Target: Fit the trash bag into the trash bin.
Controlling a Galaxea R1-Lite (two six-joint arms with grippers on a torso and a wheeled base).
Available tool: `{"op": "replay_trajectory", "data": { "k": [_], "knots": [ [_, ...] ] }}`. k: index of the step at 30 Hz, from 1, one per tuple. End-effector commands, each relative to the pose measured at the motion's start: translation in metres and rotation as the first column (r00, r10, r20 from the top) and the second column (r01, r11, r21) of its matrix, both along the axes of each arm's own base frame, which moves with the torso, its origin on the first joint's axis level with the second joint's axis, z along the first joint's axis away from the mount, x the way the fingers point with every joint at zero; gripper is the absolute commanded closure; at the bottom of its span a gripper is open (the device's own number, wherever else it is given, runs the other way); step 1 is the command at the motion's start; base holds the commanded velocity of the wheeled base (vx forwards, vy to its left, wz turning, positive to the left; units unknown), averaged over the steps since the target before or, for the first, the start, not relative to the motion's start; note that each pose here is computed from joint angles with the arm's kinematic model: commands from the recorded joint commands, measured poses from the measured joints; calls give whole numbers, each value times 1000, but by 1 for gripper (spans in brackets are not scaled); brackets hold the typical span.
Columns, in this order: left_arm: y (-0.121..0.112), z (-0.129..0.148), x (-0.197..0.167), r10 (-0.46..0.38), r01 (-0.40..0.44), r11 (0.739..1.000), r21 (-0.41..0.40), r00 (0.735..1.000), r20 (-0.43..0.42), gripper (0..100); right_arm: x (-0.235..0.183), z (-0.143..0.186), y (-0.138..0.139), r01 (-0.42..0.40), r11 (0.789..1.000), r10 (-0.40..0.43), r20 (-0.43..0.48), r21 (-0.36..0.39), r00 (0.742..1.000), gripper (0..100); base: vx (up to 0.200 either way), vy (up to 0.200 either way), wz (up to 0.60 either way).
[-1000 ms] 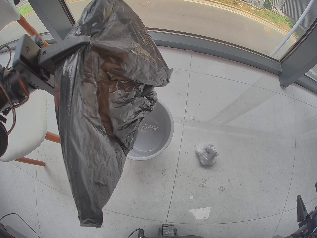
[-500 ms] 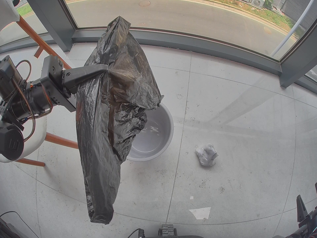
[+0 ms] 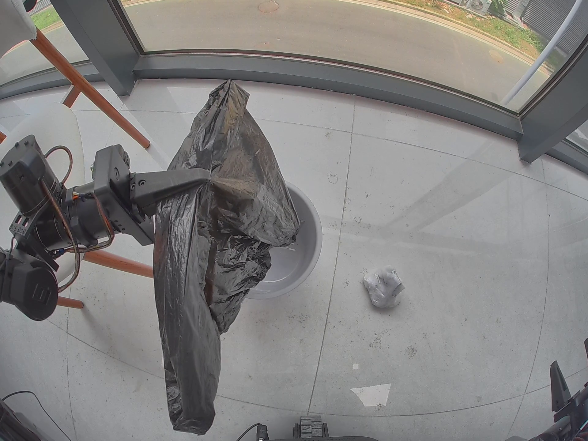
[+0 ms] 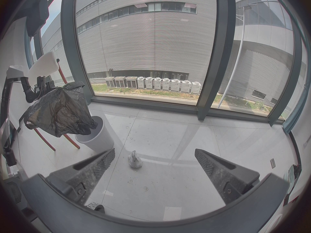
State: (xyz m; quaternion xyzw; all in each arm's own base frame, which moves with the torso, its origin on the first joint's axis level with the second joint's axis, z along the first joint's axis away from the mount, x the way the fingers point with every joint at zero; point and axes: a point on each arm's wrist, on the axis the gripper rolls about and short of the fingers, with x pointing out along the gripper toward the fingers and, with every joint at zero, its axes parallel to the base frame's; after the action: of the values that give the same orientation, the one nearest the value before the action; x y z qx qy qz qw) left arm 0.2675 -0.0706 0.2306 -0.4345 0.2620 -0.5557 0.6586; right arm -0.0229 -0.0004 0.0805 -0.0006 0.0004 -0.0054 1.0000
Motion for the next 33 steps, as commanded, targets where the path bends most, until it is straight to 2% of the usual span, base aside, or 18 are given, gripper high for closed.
{"op": "replay_trajectory", "data": {
  "k": [1,6,15,19,23,28,30,31,32,33],
  "knots": [
    [-2,-21,15,5,-4,1000,7,999,-36,100,1,-5,0,0,1000,0,-14,0,1000,0,0,0,0],
    [-4,-39,31,5,-4,1000,-9,1000,22,100,1,-5,0,0,1000,0,-14,0,1000,0,0,0,0],
    [-3,-49,31,11,-11,1000,-2,1000,-15,100,1,-5,0,1,1000,-1,-14,0,1000,0,0,0,0],
    [9,-52,38,57,-57,998,-3,998,-16,100,1,-5,0,3,1000,-3,-16,0,1000,0,0,0,0],
    [13,-43,44,124,-123,992,-26,992,25,100,1,-5,0,3,1000,-3,-18,0,1000,0,0,0,0],
    [18,-41,47,157,-156,987,-28,987,39,100,1,-5,0,3,1000,-3,-18,0,1000,0,0,0,0],
    [18,-42,48,213,-211,977,-36,975,62,100,1,-5,0,3,1000,-3,-18,0,1000,0,0,0,0],
    [18,-42,48,213,-211,977,-36,975,62,100,1,-5,0,3,1000,-3,-18,0,1000,0,0,0,0],
    [18,-43,52,311,-308,950,-47,948,63,100,1,-5,0,3,1000,-3,-18,0,1000,0,0,0,0],
    [18,-44,54,353,-350,936,-45,933,69,100,1,-5,0,3,1000,-3,-16,0,1000,0,0,0,0]
  ]
}}
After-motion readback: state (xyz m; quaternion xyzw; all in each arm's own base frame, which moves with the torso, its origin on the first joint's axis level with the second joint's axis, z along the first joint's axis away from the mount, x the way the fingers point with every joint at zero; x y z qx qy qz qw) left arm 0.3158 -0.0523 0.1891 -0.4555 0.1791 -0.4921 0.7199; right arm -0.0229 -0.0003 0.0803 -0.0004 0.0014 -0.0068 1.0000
